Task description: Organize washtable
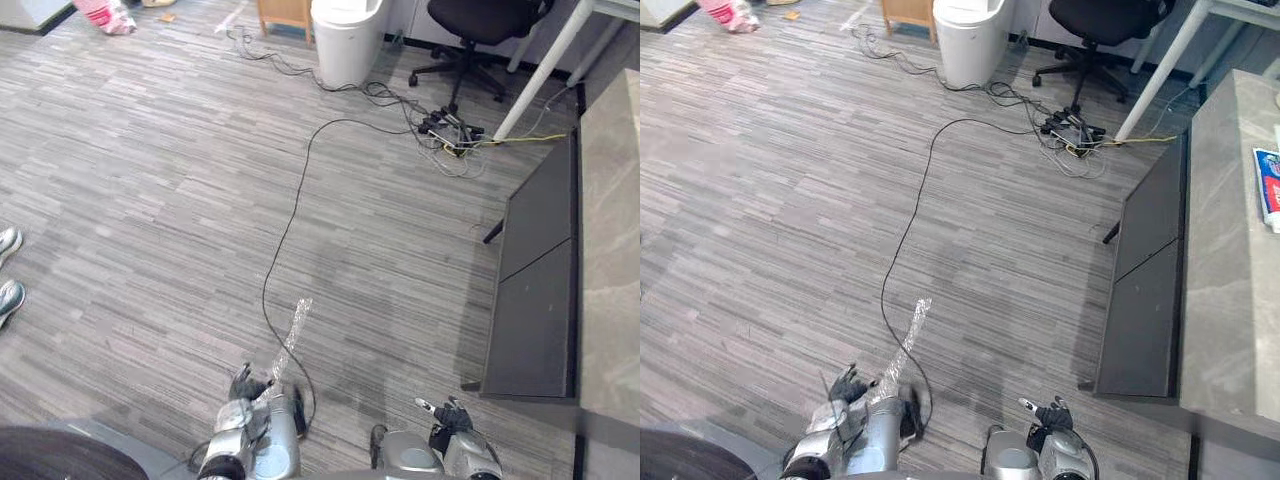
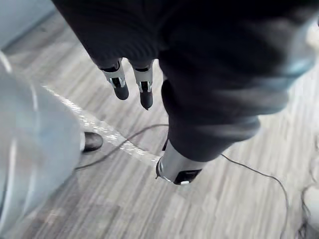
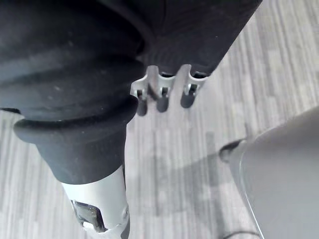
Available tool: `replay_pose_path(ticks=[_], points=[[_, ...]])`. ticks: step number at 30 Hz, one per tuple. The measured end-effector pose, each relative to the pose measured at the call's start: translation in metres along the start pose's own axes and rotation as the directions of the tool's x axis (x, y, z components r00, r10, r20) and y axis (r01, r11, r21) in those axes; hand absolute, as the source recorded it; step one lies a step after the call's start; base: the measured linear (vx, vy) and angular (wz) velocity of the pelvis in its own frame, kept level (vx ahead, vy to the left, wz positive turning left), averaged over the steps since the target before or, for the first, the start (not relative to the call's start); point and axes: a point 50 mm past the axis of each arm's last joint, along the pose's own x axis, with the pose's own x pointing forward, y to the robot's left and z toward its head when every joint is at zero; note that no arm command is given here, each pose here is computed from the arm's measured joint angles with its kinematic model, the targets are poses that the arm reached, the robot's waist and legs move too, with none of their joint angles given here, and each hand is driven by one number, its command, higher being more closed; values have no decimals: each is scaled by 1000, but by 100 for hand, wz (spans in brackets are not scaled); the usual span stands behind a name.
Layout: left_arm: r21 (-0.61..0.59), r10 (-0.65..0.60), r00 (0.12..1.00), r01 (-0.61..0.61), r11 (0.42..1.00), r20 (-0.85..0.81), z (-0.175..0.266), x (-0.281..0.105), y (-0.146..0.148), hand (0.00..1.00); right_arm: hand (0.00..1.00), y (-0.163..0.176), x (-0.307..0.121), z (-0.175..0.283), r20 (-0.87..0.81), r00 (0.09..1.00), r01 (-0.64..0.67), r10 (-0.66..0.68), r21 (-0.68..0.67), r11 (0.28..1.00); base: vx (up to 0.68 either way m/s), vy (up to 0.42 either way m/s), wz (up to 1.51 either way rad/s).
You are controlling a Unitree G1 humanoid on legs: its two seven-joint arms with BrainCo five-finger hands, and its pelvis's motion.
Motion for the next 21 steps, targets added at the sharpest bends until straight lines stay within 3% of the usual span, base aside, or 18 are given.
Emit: replay_pose_path(ticks=[4, 9, 16, 18, 21], points=[[-90, 69, 995, -75, 993, -71, -16, -2, 20, 0, 0, 7, -4, -8, -20, 1000, -13, 13, 19, 1000, 241, 302, -59], [-63, 80, 986, -91, 994, -147, -33, -6, 33, 0, 0, 14, -5, 5, 47, 997, -55, 55, 11, 998, 193, 177, -114], [-32, 21, 987, -26, 999, -160, -35, -6, 17, 0, 0, 17, -4, 10, 64, 994, -82, 85, -55, 995, 353, 8, -48], [-26, -13, 985, 9, 1000, -174, -37, -6, 9, 0, 0, 2, -1, 2, 24, 999, -47, 49, -78, 996, 508, -62, -37], [-27, -46, 982, 42, 999, -185, -41, -9, -4, 0, 0, -8, 0, 0, 12, 1000, -10, 10, -15, 1000, 395, -125, -13]])
